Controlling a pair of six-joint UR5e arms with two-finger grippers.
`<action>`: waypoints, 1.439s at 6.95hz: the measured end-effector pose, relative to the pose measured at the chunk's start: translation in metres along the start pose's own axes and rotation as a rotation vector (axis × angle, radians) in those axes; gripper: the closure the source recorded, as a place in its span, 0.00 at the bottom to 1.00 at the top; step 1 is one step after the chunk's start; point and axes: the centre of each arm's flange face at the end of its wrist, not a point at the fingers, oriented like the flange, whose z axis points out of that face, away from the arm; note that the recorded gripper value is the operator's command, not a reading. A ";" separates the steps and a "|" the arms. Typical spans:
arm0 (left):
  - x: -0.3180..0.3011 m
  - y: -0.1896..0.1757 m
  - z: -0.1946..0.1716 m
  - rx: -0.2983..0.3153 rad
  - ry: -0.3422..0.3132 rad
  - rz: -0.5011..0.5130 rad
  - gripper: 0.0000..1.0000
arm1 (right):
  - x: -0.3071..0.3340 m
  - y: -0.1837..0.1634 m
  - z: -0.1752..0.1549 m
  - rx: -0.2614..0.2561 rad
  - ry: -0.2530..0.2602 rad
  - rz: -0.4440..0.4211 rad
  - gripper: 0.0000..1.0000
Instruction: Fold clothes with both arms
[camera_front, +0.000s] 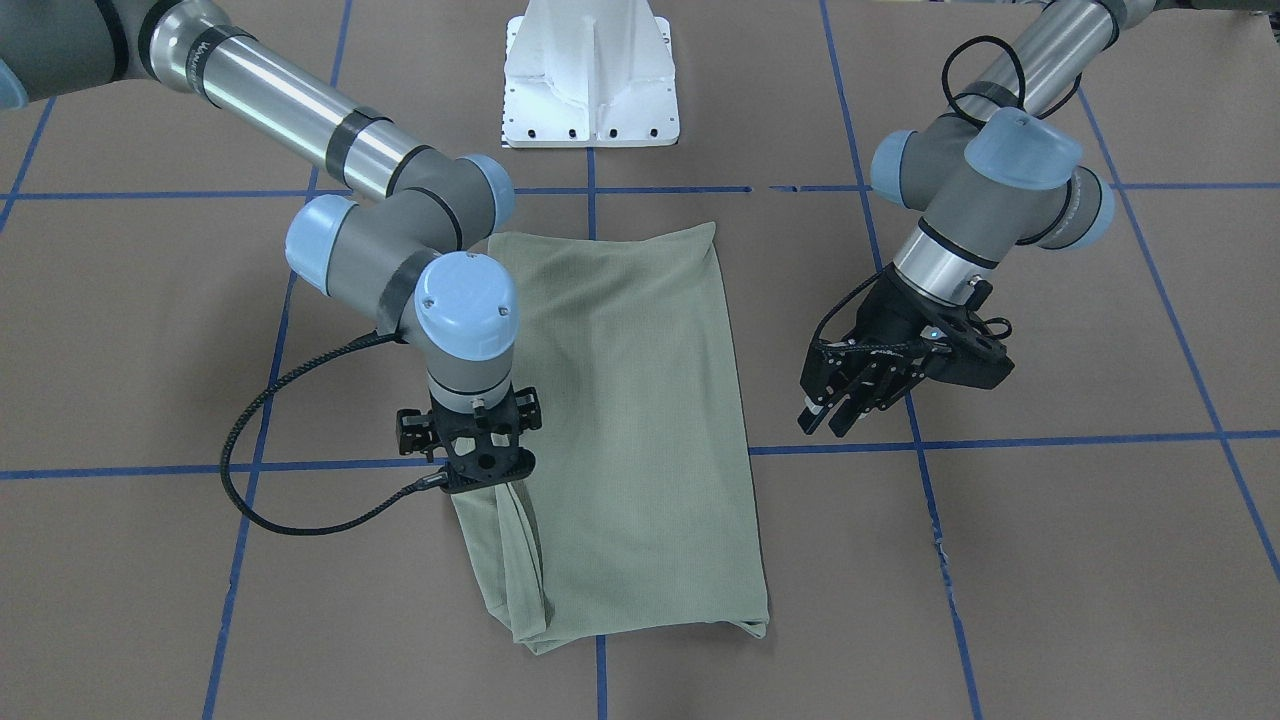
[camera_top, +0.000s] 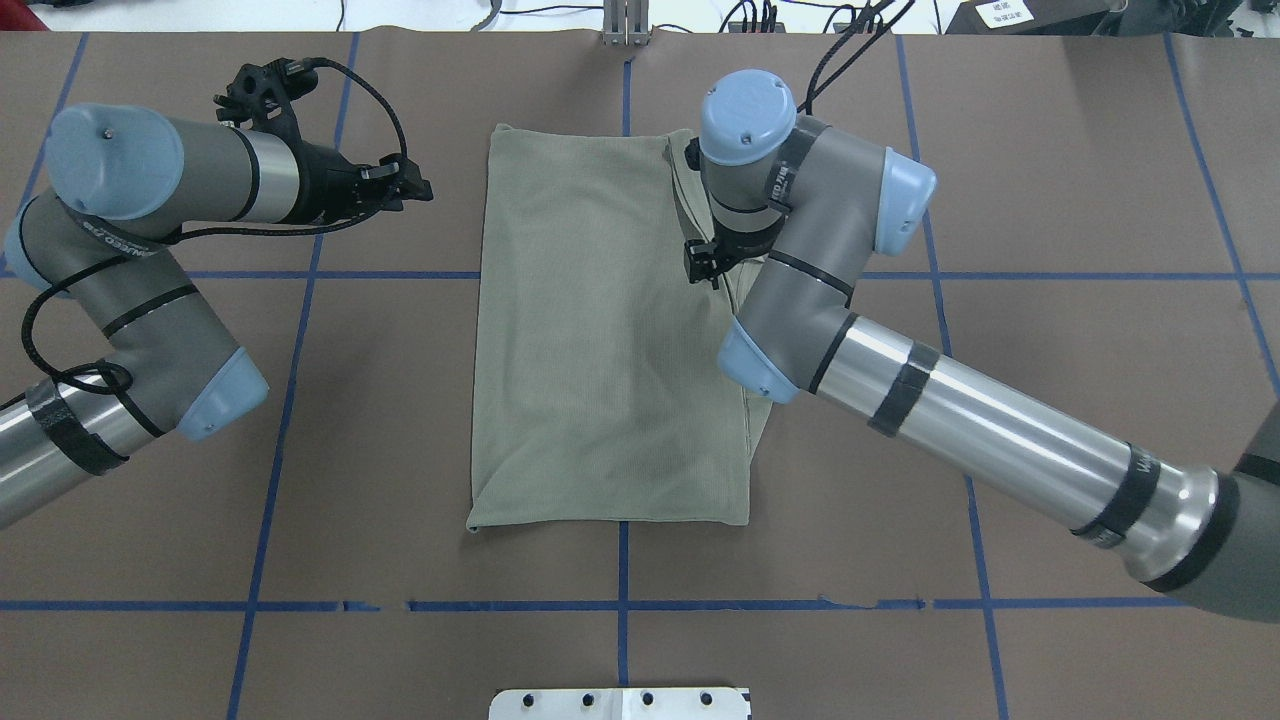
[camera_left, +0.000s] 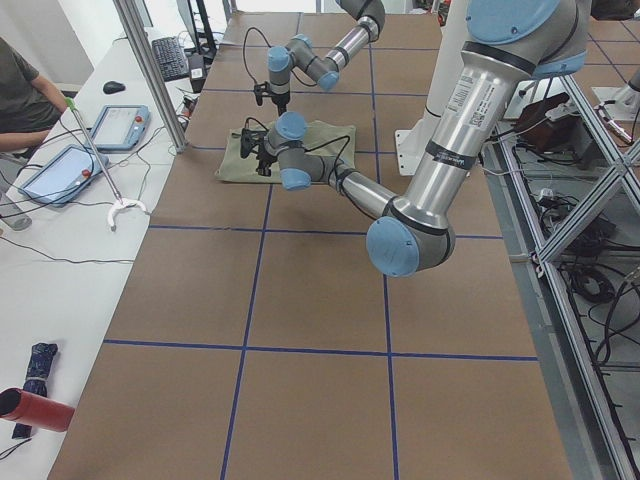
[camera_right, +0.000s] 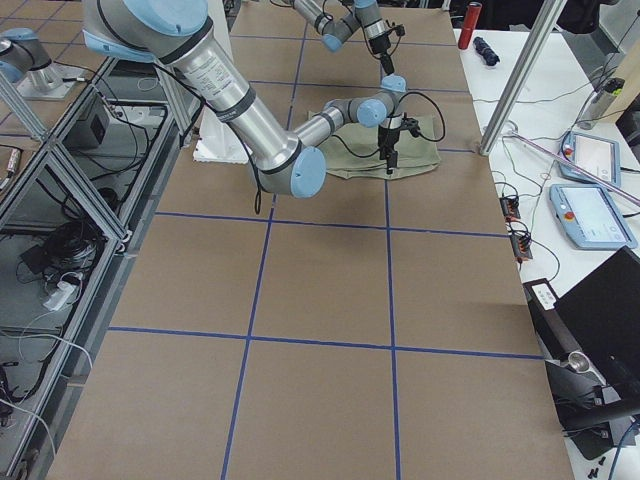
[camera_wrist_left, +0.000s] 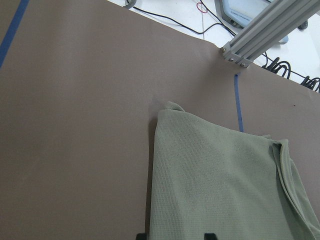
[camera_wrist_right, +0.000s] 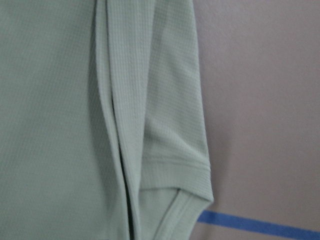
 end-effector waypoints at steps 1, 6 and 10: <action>-0.004 0.000 0.003 -0.003 -0.008 -0.002 0.52 | -0.008 -0.011 0.000 0.009 0.014 0.007 0.00; -0.013 0.003 0.003 -0.006 -0.013 -0.002 0.52 | 0.103 -0.042 0.024 0.008 0.119 -0.053 0.00; -0.008 0.001 0.001 -0.005 -0.008 -0.001 0.52 | 0.056 0.033 -0.029 0.120 -0.045 0.304 0.00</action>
